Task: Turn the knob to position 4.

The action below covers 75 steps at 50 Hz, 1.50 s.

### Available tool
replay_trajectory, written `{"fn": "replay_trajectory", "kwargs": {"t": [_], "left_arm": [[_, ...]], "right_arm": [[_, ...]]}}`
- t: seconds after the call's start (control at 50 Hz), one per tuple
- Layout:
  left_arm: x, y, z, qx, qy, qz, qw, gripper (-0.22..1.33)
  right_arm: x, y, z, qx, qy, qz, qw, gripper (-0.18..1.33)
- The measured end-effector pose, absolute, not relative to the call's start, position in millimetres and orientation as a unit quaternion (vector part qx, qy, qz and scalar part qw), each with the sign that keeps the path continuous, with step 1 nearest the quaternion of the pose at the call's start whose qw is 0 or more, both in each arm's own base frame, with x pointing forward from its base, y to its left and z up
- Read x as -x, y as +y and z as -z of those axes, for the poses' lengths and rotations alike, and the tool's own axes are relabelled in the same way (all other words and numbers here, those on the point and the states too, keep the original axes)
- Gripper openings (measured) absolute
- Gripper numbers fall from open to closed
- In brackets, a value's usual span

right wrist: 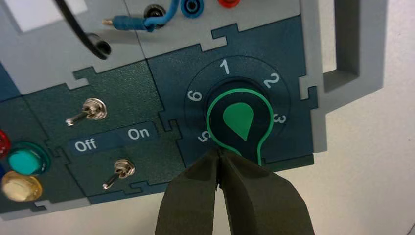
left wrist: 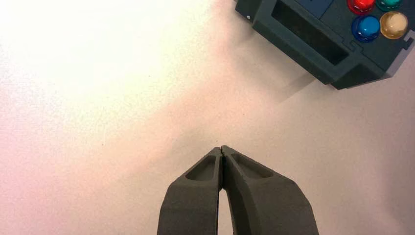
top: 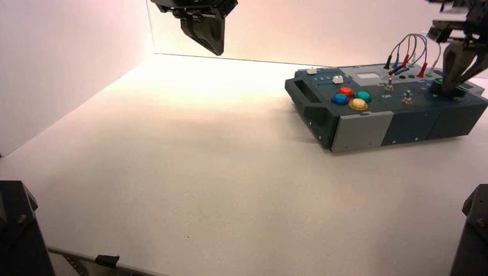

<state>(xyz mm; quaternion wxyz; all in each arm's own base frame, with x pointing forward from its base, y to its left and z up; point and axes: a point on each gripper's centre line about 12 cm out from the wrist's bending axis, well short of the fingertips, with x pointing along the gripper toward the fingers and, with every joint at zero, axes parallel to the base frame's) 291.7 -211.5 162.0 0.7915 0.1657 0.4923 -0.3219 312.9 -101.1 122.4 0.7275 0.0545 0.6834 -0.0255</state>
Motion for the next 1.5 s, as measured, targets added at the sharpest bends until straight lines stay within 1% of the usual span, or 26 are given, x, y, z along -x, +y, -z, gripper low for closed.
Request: {"fn": "replay_trajectory", "kwargs": {"t": [0.14, 0.38, 0.52, 0.78, 0.88, 0.98, 1.02, 1.06, 1.1, 1.2, 1.32, 1.38, 1.42, 1.46, 1.48, 1.5], "left_arm": [[-292.0, -211.2, -161.5, -0.165, 0.493, 0.321, 0.791, -0.16], [-292.2, -211.9, -162.1, -0.165, 0.492, 0.322, 0.792, -0.17], [-292.4, -211.3, -162.0, -0.165, 0.492, 0.321, 0.792, -0.16], [-294.1, -209.8, -162.2, -0.163, 0.491, 0.319, 0.794, -0.16], [-299.1, -204.1, -165.0, -0.157, 0.486, 0.311, 0.802, -0.16], [-304.1, -197.1, -176.5, -0.148, 0.463, 0.302, 0.82, -0.16], [-305.7, -191.7, -185.7, -0.141, 0.447, 0.296, 0.833, -0.16], [-305.7, -189.6, -189.1, -0.138, 0.441, 0.294, 0.837, -0.16], [-305.3, -183.6, -199.3, -0.133, 0.421, 0.289, 0.85, -0.16], [-302.6, -177.0, -213.5, -0.125, 0.394, 0.283, 0.865, -0.16], [-298.9, -169.4, -223.0, -0.119, 0.373, 0.277, 0.878, -0.16], [-298.5, -164.3, -228.4, -0.115, 0.358, 0.27, 0.886, -0.16], [-298.5, -164.2, -229.1, -0.115, 0.357, 0.27, 0.887, -0.16], [-297.8, -161.5, -232.1, -0.115, 0.347, 0.268, 0.891, -0.16], [-297.1, -159.1, -235.4, -0.114, 0.339, 0.265, 0.895, -0.16], [-296.8, -158.2, -236.5, -0.114, 0.337, 0.264, 0.896, -0.16]], "right_arm": [[-315.1, -97.1, -131.5, -0.062, 0.671, 0.023, 0.739, -0.14], [-318.6, -83.2, -131.7, -0.05, 0.671, 0.007, 0.74, -0.14], [-319.5, -81.3, -135.1, -0.048, 0.667, 0.006, 0.743, -0.14], [-321.7, -83.6, -159.0, -0.036, 0.629, 0.015, 0.776, -0.14], [-321.7, -83.7, -169.1, -0.031, 0.613, 0.018, 0.789, -0.14], [-321.2, -83.6, -173.8, -0.029, 0.603, 0.021, 0.797, -0.14], [-321.5, -82.6, -177.0, -0.027, 0.598, 0.021, 0.801, -0.14], [-321.7, -81.8, -178.0, -0.024, 0.596, 0.019, 0.802, -0.14], [-322.7, -79.3, -180.8, -0.022, 0.591, 0.018, 0.806, -0.14], [-324.6, -71.5, -184.6, -0.013, 0.585, 0.009, 0.811, -0.14], [-326.6, -56.2, -191.8, 0.001, 0.575, -0.008, 0.818, -0.14], [-325.9, -51.3, -198.0, 0.006, 0.567, -0.012, 0.824, -0.14], [-325.8, -50.7, -197.9, 0.006, 0.567, -0.013, 0.823, -0.14], [-325.3, -48.3, -205.1, 0.008, 0.557, -0.014, 0.83, -0.14], [-323.4, -47.3, -214.9, 0.009, 0.544, -0.013, 0.839, -0.14], [-322.8, -46.9, -217.0, 0.008, 0.54, -0.012, 0.842, -0.14]]}}
